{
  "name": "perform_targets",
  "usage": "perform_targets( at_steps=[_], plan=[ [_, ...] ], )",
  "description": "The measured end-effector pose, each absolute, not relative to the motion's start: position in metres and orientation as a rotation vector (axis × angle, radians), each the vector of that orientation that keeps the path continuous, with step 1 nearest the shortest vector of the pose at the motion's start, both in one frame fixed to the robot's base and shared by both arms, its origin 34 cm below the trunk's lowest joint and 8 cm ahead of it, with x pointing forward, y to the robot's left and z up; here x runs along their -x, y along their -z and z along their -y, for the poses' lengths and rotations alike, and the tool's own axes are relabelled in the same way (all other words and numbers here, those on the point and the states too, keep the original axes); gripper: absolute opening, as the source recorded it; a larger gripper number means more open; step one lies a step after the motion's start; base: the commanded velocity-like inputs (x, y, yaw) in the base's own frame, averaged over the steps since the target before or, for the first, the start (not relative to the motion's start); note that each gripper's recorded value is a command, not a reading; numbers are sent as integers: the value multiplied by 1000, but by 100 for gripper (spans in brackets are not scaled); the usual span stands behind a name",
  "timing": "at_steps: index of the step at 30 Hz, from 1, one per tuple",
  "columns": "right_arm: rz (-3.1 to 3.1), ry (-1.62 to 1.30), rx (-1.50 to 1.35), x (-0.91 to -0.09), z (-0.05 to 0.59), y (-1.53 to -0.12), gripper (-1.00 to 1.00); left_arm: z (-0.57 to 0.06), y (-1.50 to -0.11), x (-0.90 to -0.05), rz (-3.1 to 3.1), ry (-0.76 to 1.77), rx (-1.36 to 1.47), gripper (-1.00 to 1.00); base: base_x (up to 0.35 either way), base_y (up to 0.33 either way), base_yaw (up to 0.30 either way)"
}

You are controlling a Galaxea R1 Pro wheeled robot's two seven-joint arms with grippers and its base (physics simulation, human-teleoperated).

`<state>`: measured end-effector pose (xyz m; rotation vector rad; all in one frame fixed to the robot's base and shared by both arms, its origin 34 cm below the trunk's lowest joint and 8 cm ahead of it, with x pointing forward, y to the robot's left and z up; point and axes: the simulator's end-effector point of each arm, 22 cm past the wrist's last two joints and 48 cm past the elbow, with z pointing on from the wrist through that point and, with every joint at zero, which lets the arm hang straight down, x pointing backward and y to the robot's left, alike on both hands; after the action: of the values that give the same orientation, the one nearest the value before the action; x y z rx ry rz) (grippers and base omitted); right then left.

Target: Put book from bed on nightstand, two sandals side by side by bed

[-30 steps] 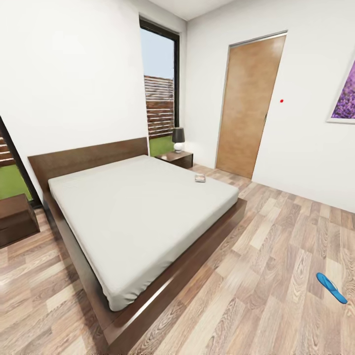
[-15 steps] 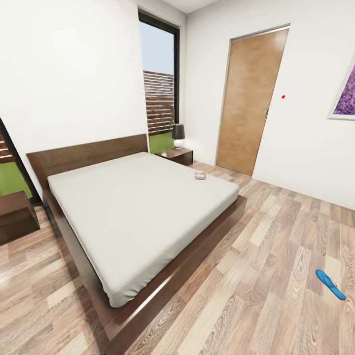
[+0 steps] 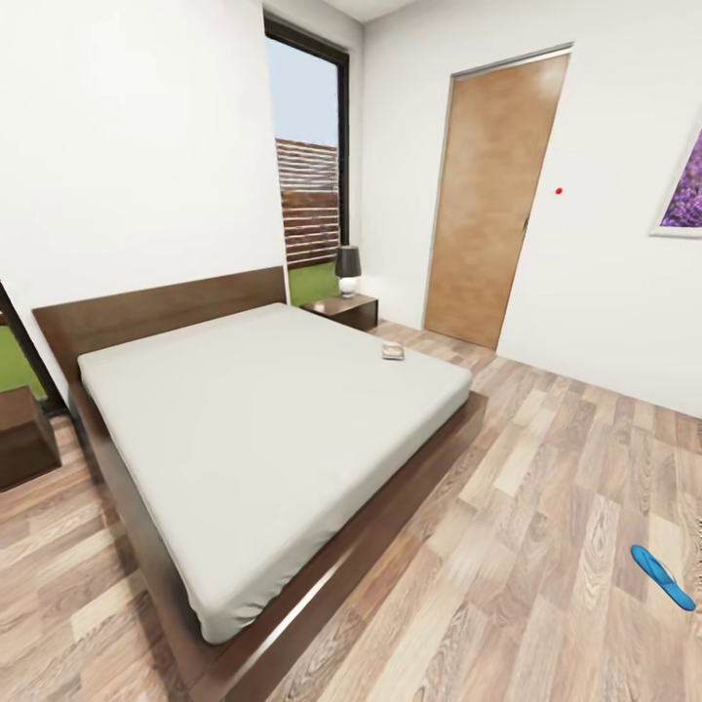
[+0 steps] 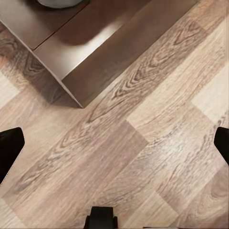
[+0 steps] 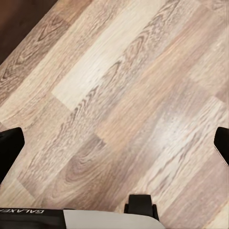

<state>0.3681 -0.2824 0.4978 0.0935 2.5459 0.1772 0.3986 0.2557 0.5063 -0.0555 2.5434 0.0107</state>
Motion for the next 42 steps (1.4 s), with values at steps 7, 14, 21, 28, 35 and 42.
perform_targets(
  at_steps=[7,14,21,28,35,42],
  plan=[
    [-2543,-178,-94,-369,282,-498,100,-256,-507,-400,-2540,-10,55,100,131,0,-264],
    [-2539,-177,-93,-371,282,-499,100,-256,-508,-401,-2537,-10,55,100,5,0,-276],
    [-2538,-178,-93,-371,282,-499,100,-256,-508,-401,-2536,-10,55,100,0,0,-217],
    [-2539,-180,-87,-371,281,-499,100,-255,-508,-401,-2535,-10,55,100,60,-4,-32],
    [-2538,-179,-88,-371,281,-499,100,-256,-508,-401,-2535,-10,56,100,284,-57,-2],
    [-2535,-176,-89,-371,282,-500,100,-256,-508,-401,-2534,-10,57,100,311,-71,-106]
  ],
)
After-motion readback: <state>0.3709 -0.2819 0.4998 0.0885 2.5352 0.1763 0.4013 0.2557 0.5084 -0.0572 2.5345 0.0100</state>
